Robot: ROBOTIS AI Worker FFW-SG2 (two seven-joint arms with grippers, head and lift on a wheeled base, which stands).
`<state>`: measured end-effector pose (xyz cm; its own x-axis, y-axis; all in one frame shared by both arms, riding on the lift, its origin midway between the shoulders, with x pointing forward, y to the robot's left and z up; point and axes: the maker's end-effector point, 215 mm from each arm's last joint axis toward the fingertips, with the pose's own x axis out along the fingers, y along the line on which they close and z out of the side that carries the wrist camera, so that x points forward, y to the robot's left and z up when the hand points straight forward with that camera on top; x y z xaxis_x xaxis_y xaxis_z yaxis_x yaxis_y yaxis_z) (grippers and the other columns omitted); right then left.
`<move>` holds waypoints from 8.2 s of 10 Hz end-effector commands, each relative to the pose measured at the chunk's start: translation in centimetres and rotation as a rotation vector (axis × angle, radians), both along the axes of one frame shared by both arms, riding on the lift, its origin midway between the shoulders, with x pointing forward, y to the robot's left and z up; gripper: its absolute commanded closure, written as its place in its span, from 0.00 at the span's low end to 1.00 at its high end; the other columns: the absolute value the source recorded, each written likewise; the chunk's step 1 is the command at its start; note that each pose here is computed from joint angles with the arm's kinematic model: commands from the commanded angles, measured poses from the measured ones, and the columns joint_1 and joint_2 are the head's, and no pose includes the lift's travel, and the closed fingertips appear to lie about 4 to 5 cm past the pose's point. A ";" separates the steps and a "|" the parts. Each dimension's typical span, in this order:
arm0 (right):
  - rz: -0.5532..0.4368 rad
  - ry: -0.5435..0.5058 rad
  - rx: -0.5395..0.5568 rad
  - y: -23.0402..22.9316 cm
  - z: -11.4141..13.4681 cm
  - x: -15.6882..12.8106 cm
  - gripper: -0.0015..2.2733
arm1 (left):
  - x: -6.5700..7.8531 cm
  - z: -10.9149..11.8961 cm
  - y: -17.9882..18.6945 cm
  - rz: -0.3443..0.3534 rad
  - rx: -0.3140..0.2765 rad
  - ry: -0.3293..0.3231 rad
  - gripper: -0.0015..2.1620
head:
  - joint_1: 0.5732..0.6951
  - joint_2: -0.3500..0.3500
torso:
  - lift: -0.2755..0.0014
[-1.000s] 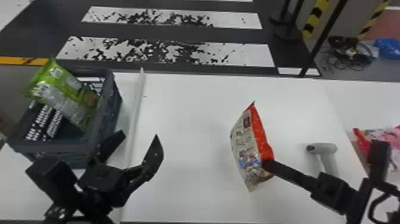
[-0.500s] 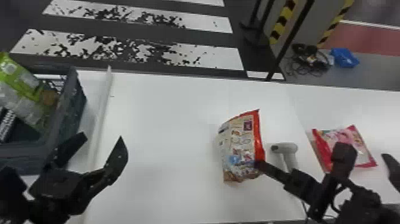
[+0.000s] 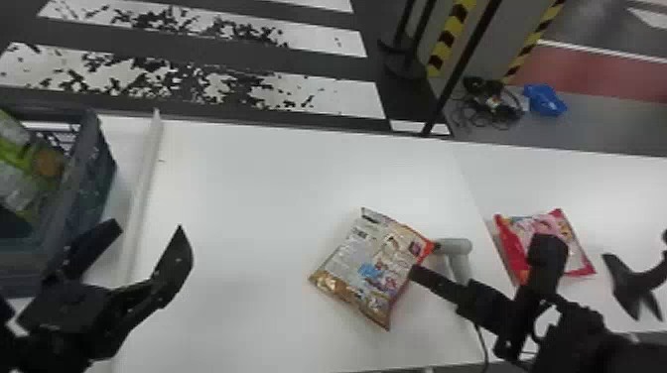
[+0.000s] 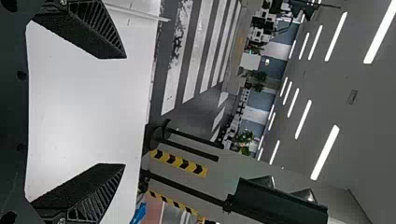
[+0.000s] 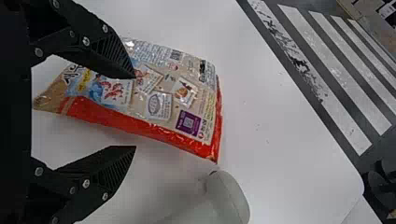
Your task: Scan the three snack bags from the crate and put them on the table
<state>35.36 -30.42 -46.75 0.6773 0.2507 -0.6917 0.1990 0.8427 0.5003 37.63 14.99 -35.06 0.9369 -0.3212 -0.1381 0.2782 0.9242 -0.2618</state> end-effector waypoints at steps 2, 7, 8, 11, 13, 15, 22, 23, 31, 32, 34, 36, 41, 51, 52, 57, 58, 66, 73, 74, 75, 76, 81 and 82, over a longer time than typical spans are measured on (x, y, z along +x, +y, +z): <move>0.008 -0.086 -0.022 -0.6 2.0 1.4 0.04 | 0.0 0.0 0.1 0.000 0.002 0.000 0.02 | 1.00 0.15 | 0.66; 0.330 -0.244 0.188 12.9 8.2 -1.7 0.23 | -0.1 -0.9 -0.3 -0.008 0.001 0.014 0.02 | 1.00 0.32 | 0.66; 0.352 -0.261 0.164 14.9 7.1 -0.8 0.55 | -0.1 -0.9 -0.3 -0.011 -0.002 0.012 0.02 | 1.00 0.38 | 0.66; 0.422 -0.228 0.114 19.2 3.0 0.7 0.90 | -0.3 -1.0 0.6 0.002 -0.001 0.009 0.02 | 1.00 0.52 | 0.66; 0.422 -0.164 0.128 19.5 0.5 -1.2 0.90 | -0.1 -0.8 1.1 0.008 -0.006 0.004 0.02 | 1.00 0.60 | 0.66; 0.409 -0.121 0.116 18.6 -1.2 -2.7 0.90 | 0.4 -0.9 0.7 0.005 -0.015 0.000 0.02 | 1.00 0.62 | 0.66; 0.298 -0.036 0.041 11.3 -5.4 -3.1 0.90 | 0.9 -1.1 0.3 -0.002 -0.021 0.001 0.02 | 1.00 0.46 | 0.66; 0.277 -0.035 0.035 10.1 -5.5 -3.0 0.90 | 0.9 -1.1 0.2 -0.003 -0.022 0.001 0.02 | 1.00 0.44 | 0.66; 0.198 -0.045 0.208 7.7 -2.4 -4.6 0.90 | 0.6 -0.5 -0.2 -0.011 -0.029 -0.006 0.02 | 1.00 0.29 | 0.66; 0.185 -0.070 0.188 6.8 -1.2 -3.3 0.90 | 0.5 -0.6 -0.1 -0.012 -0.027 -0.003 0.02 | 1.00 0.30 | 0.66; 0.145 -0.094 0.120 4.0 -0.1 -0.6 0.90 | 0.2 -0.7 0.4 -0.006 -0.022 0.000 0.02 | 1.00 0.29 | 0.66; 0.096 -0.110 0.030 0.2 0.4 1.3 0.90 | 0.0 -0.5 0.7 0.000 -0.024 -0.010 0.02 | 1.00 0.25 | 0.66; 0.027 -0.106 -0.116 -6.8 -1.1 2.4 0.90 | -0.4 -0.5 0.4 -0.003 -0.030 -0.011 0.02 | 1.00 0.07 | 0.66; 0.113 -0.099 -0.269 -5.1 -4.3 4.2 0.90 | -1.5 0.9 2.4 0.020 -0.040 -0.072 0.02 | 1.00 0.10 | 0.66; 0.123 -0.107 -0.271 -4.7 -4.2 4.3 0.90 | -1.5 0.9 2.3 0.019 -0.041 -0.071 0.02 | 1.00 0.11 | 0.66; 0.196 -0.121 -0.307 -1.6 -4.6 5.9 0.90 | -1.9 1.0 2.7 0.022 -0.037 -0.078 0.02 | 1.00 0.15 | 0.66; 0.217 -0.122 -0.320 -0.7 -4.8 6.4 0.90 | -2.0 1.1 3.0 0.026 -0.037 -0.080 0.02 | 1.00 0.18 | 0.66; 0.238 -0.201 -0.379 0.7 -3.3 8.1 0.90 | -1.9 0.9 3.2 0.034 -0.044 -0.080 0.02 | 1.00 0.28 | 0.66; 0.326 -0.461 -0.388 13.8 2.2 8.0 0.90 | -1.1 1.3 5.2 0.130 -0.038 -0.111 0.02 | 1.00 0.46 | 0.66; 0.339 -0.473 -0.396 15.2 1.6 7.9 0.90 | -1.1 1.5 5.8 0.143 -0.032 -0.124 0.02 | 1.00 0.49 | 0.66; 0.345 -0.484 -0.413 15.9 0.9 8.0 0.90 | -1.1 1.5 6.2 0.148 -0.026 -0.125 0.02 | 1.00 0.56 | 0.66; 0.337 -0.494 -0.425 15.7 0.2 8.3 0.90 | -1.0 1.6 6.8 0.157 -0.021 -0.128 0.02 | 1.00 0.61 | 0.66; 0.290 -0.520 -0.484 12.8 -1.2 9.5 0.90 | -0.7 1.4 7.5 0.162 -0.018 -0.127 0.02 | 1.00 0.61 | 0.66; 0.293 -0.509 -0.492 12.5 -2.2 9.9 0.90 | -0.6 1.1 7.5 0.162 -0.018 -0.123 0.02 | 1.00 0.60 | 0.66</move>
